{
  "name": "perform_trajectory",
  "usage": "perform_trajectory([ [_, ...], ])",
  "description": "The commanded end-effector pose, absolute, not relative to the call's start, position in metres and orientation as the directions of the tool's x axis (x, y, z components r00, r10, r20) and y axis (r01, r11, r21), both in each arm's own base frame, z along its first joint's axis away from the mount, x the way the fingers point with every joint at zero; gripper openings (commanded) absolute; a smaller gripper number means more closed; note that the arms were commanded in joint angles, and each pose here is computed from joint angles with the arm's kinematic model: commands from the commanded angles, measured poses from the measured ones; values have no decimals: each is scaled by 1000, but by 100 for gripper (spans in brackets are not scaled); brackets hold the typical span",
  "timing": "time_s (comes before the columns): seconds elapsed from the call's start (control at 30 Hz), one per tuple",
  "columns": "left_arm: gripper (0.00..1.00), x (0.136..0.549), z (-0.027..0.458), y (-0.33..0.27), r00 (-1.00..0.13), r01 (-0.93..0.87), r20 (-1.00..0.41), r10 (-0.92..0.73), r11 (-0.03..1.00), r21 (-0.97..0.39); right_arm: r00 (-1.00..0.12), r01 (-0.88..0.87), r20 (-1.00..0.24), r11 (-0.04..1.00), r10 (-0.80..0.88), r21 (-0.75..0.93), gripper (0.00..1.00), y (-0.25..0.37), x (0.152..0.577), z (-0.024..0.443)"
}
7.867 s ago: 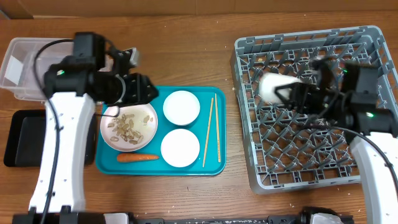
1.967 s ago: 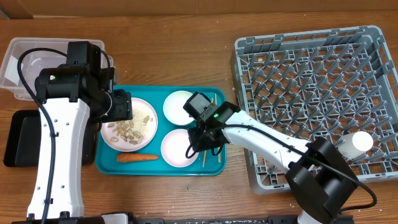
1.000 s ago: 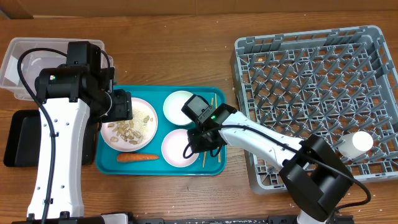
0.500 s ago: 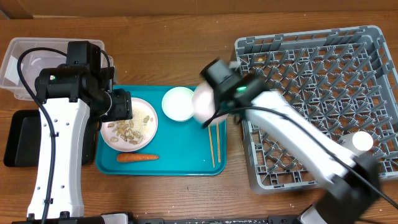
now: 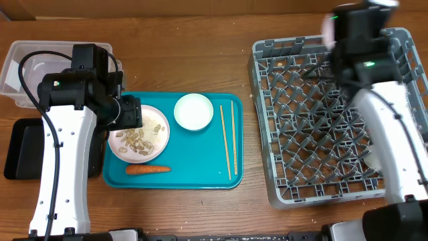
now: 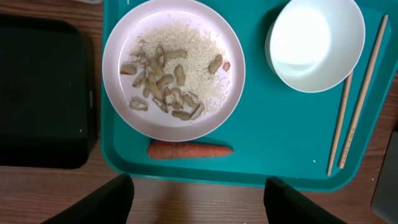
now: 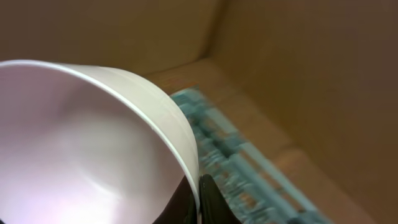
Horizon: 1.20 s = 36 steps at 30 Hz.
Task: Sort waste into correct bins and load items into the dishwasher
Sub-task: 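Carry the pink bowl to the rack's back right and release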
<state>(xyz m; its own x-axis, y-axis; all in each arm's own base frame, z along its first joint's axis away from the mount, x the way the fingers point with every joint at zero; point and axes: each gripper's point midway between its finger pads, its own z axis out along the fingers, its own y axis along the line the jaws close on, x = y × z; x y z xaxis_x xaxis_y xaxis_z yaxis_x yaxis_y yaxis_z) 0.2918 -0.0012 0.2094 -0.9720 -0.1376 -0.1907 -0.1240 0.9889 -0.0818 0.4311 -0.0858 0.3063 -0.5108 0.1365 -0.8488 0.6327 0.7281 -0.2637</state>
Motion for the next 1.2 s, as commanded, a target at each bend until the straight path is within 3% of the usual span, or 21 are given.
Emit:
perform_trajectory([
  [0.0,69,295,213,1,-966,-140,-209,-153,987,-77,-480,785,-867,507,133,-356,4,-159,414,317],
  [0.2,69,299,214,1,-961,-154,-220,-169,985,-82,-572,807,-808,270,142,-524,4,-226,410,281],
  [0.33,69,299,214,1,-961,-155,-221,-169,985,-82,-626,777,-762,216,169,-591,4,-249,416,244],
  [0.73,69,299,214,1,-959,-162,-222,-177,983,-84,-736,675,-654,263,175,-689,4,-234,435,175],
  [0.97,69,299,214,1,-959,-162,-223,-177,983,-84,-812,571,-559,434,170,-697,5,-194,442,146],
  [1.03,69,299,214,1,-959,-162,-222,-177,983,-84,-816,566,-549,447,183,-692,8,-186,438,141],
  [1.17,69,299,214,1,-959,-162,-222,-177,983,-84,-854,509,-481,502,196,-699,27,-171,430,128],
])
